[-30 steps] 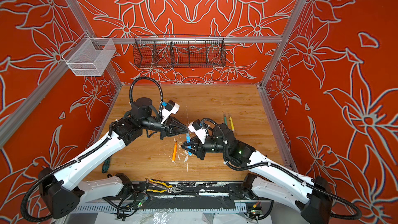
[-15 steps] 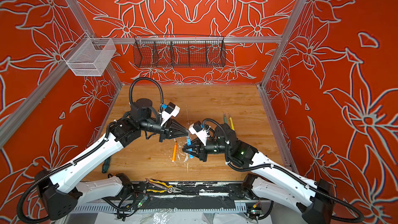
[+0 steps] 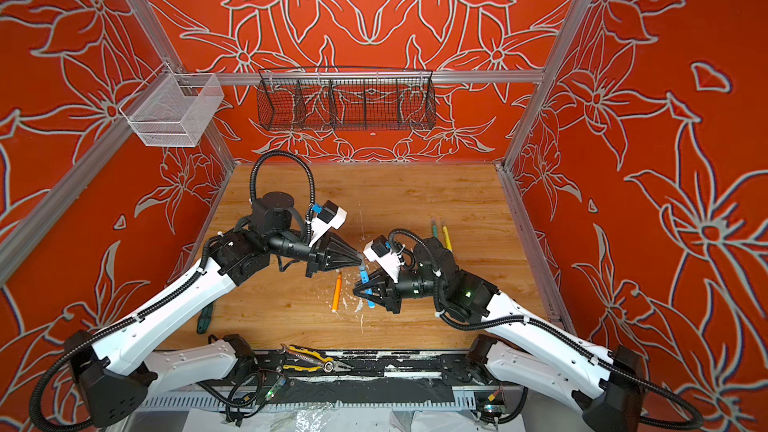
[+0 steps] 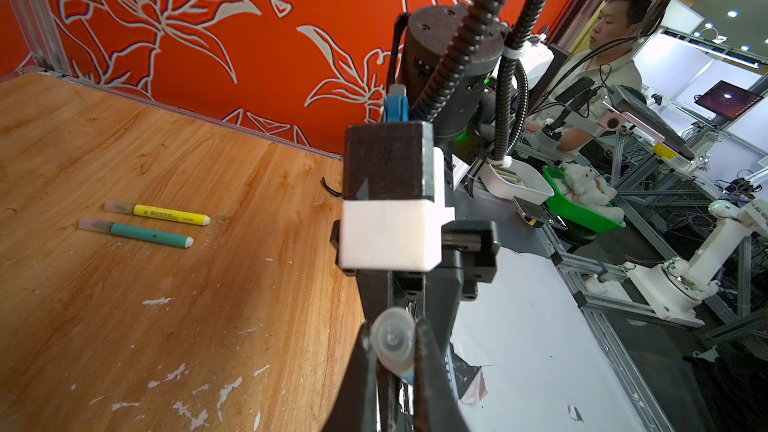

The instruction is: Insert the pens into the pen caps

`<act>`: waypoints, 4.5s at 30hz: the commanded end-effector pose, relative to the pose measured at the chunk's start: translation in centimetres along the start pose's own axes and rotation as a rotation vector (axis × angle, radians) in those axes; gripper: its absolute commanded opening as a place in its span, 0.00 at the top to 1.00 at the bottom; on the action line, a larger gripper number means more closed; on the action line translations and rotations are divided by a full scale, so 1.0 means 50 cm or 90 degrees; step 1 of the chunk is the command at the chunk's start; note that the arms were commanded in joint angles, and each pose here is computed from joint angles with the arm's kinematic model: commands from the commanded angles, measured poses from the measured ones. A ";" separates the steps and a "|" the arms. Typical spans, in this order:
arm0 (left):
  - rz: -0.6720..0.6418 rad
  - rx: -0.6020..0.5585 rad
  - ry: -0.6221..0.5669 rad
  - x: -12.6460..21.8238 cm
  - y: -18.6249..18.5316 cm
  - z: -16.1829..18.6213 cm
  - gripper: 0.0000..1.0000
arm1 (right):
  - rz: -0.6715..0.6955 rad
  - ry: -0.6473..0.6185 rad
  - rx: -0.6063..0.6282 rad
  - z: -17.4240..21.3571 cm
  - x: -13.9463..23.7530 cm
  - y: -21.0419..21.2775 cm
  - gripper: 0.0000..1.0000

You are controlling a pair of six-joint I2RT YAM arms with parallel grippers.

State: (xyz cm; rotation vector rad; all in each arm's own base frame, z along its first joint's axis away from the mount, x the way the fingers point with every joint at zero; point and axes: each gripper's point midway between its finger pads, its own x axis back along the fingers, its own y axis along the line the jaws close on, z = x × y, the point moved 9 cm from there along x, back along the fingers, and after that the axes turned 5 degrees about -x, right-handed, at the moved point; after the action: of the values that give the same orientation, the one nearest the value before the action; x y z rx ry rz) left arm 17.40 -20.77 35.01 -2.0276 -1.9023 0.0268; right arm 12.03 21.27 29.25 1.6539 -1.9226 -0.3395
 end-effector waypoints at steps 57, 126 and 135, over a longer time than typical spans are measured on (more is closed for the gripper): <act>-0.036 0.014 -0.171 0.088 0.024 -0.028 0.29 | -0.119 -0.020 0.006 -0.112 -0.058 0.025 1.00; -0.034 -0.024 -0.158 0.084 0.016 -0.065 0.35 | -0.079 -0.030 0.066 -0.131 -0.056 0.049 1.00; -0.037 -0.028 -0.158 0.091 0.017 -0.075 0.43 | -0.072 -0.023 0.063 -0.125 -0.062 0.041 1.00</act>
State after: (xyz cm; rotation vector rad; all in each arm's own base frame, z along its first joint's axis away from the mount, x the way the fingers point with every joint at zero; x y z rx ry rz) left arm 19.71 -17.48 38.42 -2.0294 -2.1119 0.2594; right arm 14.34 25.54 33.86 1.7904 -1.9046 -0.3502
